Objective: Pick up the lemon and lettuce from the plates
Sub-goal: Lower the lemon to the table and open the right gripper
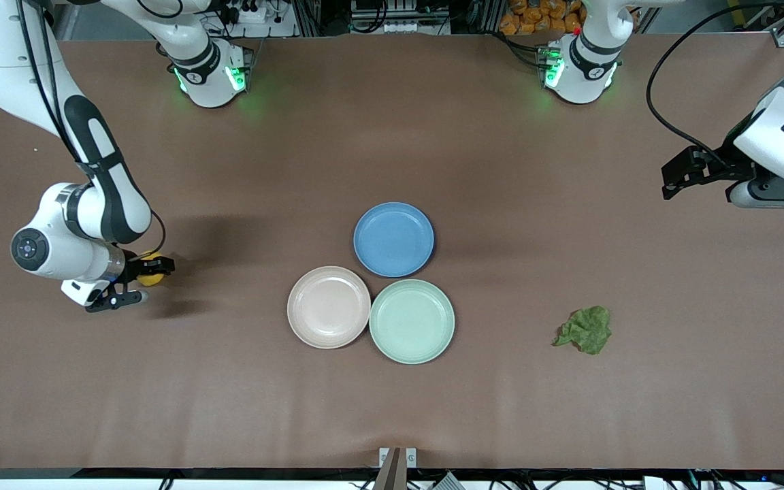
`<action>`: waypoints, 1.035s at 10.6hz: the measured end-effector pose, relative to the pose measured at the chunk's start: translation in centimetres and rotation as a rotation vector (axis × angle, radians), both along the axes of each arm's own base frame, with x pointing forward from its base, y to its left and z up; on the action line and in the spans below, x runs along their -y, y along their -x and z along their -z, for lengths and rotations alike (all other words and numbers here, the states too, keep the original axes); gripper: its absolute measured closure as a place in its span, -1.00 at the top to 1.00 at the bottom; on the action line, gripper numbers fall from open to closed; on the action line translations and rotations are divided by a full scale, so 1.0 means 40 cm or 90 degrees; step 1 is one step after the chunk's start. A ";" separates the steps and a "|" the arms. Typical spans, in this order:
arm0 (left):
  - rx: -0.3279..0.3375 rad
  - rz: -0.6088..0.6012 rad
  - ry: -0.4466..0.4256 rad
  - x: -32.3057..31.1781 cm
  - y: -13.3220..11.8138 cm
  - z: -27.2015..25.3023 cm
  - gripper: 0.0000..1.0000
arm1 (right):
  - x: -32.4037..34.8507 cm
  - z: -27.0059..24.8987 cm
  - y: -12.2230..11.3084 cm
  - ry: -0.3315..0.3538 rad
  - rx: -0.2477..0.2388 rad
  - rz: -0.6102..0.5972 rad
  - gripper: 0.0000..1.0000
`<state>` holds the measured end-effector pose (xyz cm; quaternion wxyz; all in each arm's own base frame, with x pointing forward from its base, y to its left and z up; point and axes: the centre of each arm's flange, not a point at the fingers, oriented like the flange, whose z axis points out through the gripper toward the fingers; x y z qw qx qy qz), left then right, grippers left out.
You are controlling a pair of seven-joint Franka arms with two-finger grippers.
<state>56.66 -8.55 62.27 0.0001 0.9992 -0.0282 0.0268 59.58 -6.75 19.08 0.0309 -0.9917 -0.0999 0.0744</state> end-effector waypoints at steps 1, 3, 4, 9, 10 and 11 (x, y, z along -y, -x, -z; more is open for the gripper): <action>0.000 0.000 0.000 0.000 0.000 0.000 1.00 | 0.000 0.005 0.002 0.000 -0.002 0.000 0.28; 0.000 0.000 0.000 0.000 0.000 0.000 1.00 | -0.001 0.006 0.001 0.000 0.000 -0.001 0.52; 0.000 0.000 0.000 0.000 0.000 0.000 1.00 | -0.005 0.003 -0.002 -0.001 0.002 -0.002 0.78; 0.000 0.000 0.000 0.000 -0.001 0.000 1.00 | -0.014 -0.117 -0.080 -0.011 -0.013 -0.011 1.00; 0.000 0.000 0.000 0.000 -0.001 0.001 1.00 | -0.013 -0.166 -0.104 -0.013 -0.019 -0.012 1.00; 0.001 0.000 0.000 0.000 -0.001 0.000 1.00 | -0.014 -0.214 -0.124 -0.015 -0.023 -0.015 1.00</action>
